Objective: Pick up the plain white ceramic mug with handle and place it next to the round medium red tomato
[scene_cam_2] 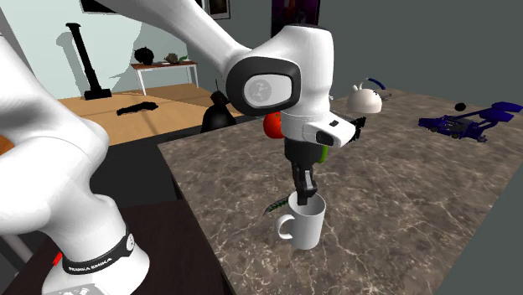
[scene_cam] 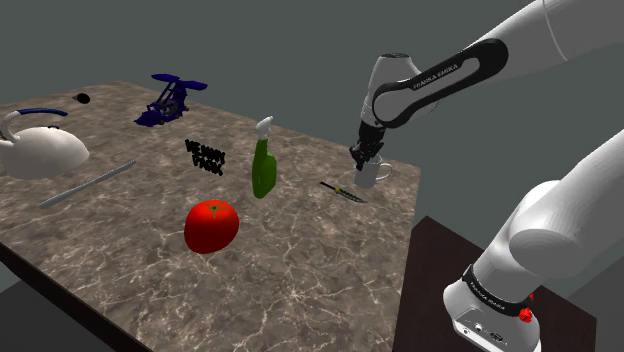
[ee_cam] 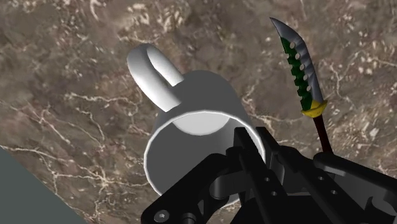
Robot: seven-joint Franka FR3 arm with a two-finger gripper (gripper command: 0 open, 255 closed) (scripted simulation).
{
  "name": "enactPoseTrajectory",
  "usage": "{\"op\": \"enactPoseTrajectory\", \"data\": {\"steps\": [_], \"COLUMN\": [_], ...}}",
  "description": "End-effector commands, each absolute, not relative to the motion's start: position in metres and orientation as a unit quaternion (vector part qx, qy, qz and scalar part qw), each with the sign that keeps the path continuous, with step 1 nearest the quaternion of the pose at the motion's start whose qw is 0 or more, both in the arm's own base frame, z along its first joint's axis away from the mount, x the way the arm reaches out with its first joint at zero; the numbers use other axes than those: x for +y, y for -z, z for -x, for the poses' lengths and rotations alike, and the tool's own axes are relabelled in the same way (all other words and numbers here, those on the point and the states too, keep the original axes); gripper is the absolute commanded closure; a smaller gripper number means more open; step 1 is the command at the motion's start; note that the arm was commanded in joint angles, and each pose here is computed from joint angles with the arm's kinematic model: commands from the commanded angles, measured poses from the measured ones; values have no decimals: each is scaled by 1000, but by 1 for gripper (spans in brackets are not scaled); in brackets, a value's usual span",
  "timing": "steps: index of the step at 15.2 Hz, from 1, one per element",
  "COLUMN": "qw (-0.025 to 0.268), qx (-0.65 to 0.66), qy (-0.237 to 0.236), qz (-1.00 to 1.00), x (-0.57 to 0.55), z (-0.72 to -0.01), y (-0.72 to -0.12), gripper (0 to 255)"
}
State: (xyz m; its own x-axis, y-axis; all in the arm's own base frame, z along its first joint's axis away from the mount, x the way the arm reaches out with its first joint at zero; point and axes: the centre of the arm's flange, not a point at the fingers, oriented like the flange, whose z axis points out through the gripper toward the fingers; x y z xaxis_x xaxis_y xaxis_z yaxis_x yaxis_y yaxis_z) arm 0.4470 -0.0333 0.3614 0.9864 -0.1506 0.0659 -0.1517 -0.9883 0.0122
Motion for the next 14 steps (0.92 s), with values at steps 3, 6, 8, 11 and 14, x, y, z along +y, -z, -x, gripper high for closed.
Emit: {"op": "enactPoseTrajectory", "data": {"steps": [3, 6, 8, 11, 14], "qw": [9, 9, 9, 9, 9], "qx": [-76, -76, -76, -76, -76], "qy": [-32, -32, -32, -32, -32], "qz": [-997, -997, -997, -997, -997], "x": [-33, -33, -33, -33, -33], "z": [-447, -447, -447, -447, -447], "y": [-361, -372, -383, -398, -414], "gripper": [255, 255, 255, 255, 255]}}
